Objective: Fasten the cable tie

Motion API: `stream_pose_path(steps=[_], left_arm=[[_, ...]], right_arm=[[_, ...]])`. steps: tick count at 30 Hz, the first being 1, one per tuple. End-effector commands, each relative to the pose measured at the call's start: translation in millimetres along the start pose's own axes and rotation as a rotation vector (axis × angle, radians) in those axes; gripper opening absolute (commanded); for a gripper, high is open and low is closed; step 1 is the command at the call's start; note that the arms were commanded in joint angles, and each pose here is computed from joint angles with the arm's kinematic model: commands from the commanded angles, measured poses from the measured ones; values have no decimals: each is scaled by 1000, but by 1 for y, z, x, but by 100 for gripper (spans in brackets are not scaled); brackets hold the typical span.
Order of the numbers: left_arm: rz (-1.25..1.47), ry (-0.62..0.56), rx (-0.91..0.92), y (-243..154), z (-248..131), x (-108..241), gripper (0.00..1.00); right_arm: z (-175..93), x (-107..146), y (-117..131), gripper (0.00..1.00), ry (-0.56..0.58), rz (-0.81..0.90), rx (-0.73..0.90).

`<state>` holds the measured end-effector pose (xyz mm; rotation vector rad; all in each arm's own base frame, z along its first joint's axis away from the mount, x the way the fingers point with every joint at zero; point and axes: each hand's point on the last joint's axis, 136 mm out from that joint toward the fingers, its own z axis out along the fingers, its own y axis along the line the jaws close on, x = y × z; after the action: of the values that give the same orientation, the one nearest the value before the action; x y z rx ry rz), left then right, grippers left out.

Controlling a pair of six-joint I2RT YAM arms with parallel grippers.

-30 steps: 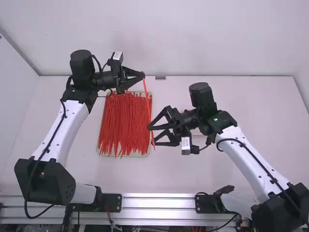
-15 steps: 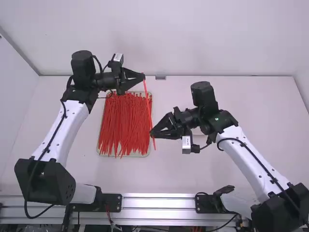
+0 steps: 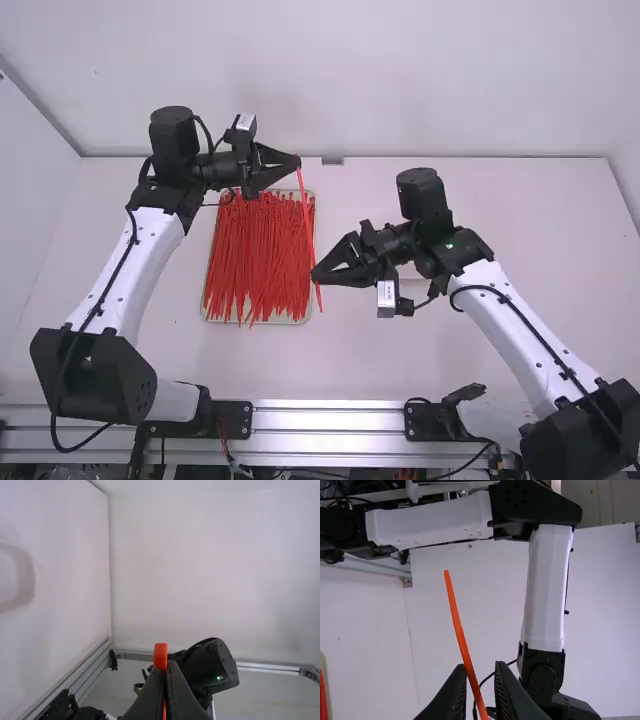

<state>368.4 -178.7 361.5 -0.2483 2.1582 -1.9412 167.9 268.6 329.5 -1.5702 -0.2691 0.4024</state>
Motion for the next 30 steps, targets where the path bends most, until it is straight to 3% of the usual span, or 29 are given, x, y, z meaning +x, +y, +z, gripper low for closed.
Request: stream_pose_path(steps=[1, 4, 5, 14, 26, 30], left_arm=[[11, 21, 3, 2, 3, 4, 2], [11, 21, 3, 2, 3, 4, 2], [24, 21, 3, 2, 3, 4, 2], [85, 21, 4, 2, 3, 4, 2], [489, 8, 20, -4, 3, 1, 2], [502, 10, 19, -3, 3, 1, 2]], right_arm=[[-1, 0, -8, 16, -3, -27, 4], [0, -1, -8, 13, -6, -27, 4], [0, -1, -8, 0, -6, -27, 4], [0, -1, -7, 0, -4, -7, 3], [-9, 5, -8, 0, 25, 295, 10], [-14, 7, -8, 0, 43, 349, 16]])
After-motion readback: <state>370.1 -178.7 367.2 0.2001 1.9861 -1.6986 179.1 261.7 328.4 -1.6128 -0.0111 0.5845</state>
